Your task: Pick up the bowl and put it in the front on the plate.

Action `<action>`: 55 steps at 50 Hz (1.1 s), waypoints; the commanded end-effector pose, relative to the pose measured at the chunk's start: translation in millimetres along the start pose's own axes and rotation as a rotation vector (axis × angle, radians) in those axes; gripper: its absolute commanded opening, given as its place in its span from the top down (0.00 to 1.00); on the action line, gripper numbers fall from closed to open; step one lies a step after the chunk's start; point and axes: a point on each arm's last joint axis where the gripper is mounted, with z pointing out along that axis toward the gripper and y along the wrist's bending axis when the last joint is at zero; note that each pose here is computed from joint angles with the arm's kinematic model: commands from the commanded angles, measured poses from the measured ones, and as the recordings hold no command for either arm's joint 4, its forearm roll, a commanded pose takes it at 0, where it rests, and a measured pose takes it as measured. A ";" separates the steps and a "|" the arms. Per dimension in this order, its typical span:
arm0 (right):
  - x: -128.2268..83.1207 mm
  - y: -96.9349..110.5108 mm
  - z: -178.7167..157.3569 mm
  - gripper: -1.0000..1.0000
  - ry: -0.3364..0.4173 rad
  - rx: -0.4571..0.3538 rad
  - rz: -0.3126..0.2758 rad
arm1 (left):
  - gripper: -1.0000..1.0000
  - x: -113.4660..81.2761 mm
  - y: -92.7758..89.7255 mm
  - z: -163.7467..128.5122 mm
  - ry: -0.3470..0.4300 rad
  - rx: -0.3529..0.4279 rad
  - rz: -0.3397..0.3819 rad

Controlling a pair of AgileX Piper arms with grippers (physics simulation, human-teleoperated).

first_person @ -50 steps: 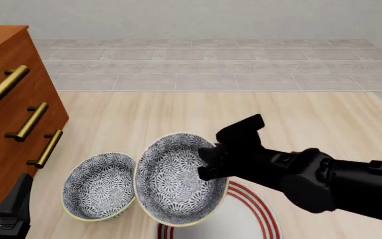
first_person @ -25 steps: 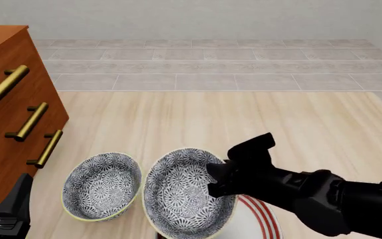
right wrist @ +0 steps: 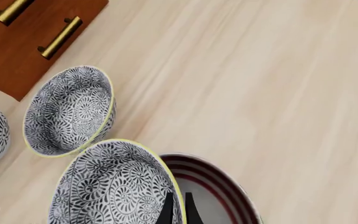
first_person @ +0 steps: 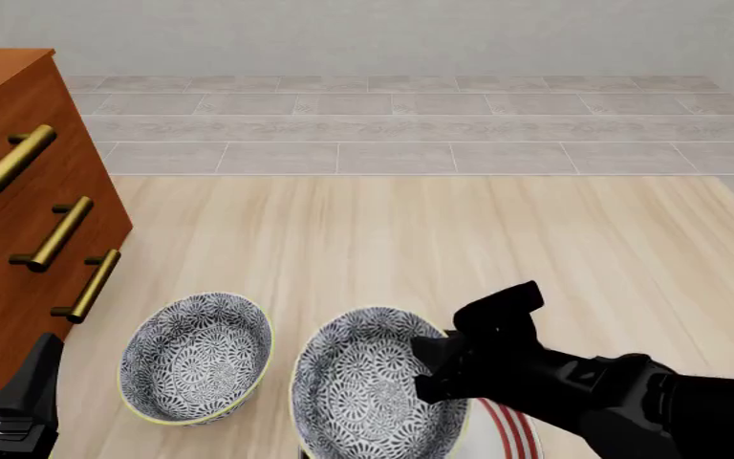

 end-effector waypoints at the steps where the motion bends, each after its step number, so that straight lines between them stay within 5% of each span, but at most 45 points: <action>1: 9.1 -2.6 1.0 1.00 0.010 0.006 0.038 | 0.00 0.0 0.0 0.0 0.000 0.000 0.000; 55: 41.5 -22.0 16.3 1.00 0.089 0.066 0.065 | 0.00 0.0 0.0 0.0 0.000 0.000 0.000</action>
